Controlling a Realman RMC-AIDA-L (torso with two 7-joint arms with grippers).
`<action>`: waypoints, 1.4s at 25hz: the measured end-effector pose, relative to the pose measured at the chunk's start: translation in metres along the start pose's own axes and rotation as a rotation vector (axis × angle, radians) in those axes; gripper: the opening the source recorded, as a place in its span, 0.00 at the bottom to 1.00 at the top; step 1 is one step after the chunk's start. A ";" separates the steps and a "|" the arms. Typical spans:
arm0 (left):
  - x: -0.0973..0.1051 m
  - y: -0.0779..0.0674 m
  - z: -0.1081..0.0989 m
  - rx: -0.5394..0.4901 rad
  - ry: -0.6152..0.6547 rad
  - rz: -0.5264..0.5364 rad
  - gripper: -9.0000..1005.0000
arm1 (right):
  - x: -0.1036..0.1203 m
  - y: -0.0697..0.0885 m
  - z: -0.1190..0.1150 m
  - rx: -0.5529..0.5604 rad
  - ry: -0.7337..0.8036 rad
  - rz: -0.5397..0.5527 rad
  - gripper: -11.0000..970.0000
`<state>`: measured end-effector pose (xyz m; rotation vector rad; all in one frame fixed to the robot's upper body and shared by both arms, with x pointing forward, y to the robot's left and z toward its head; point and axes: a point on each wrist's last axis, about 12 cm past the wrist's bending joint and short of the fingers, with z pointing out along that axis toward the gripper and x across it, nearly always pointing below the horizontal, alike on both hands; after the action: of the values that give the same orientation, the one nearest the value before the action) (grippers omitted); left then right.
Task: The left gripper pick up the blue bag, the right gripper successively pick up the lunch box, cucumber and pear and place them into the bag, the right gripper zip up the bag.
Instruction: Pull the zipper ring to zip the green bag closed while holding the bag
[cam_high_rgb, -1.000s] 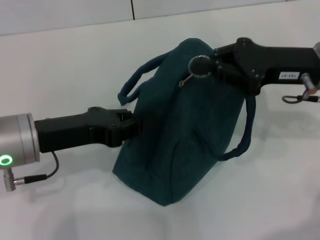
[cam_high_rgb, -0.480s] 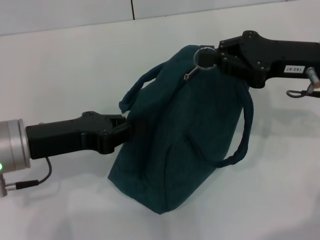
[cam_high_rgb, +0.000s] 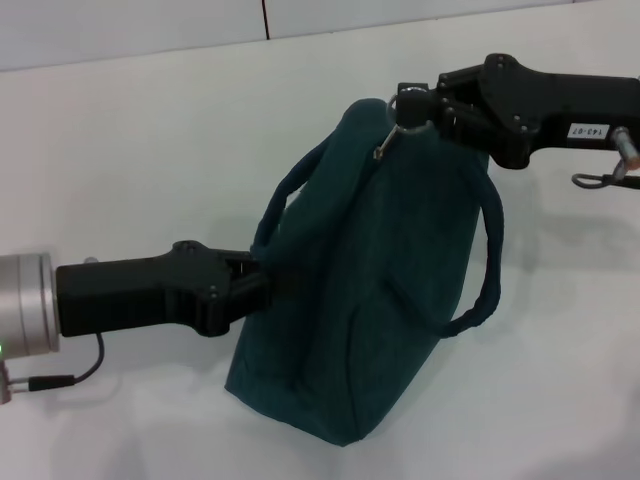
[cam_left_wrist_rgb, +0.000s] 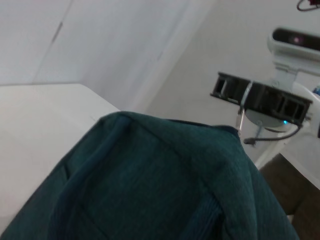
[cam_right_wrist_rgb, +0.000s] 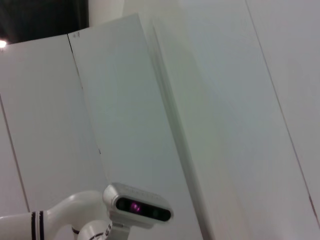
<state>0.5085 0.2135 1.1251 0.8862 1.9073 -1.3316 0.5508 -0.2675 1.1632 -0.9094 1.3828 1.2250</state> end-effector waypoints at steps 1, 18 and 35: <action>0.000 0.000 0.001 0.007 0.007 0.003 0.08 | 0.000 0.000 0.000 -0.001 -0.003 0.000 0.03; 0.003 0.001 -0.003 0.055 0.036 0.055 0.08 | -0.002 -0.007 -0.009 0.072 -0.018 0.013 0.03; 0.003 -0.001 -0.013 0.217 0.056 0.061 0.07 | 0.003 -0.017 -0.017 0.172 0.026 0.009 0.03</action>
<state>0.5042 0.2258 1.1264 1.0899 1.7845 -1.5114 0.5629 -0.2872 1.1559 -0.8024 1.4897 1.0861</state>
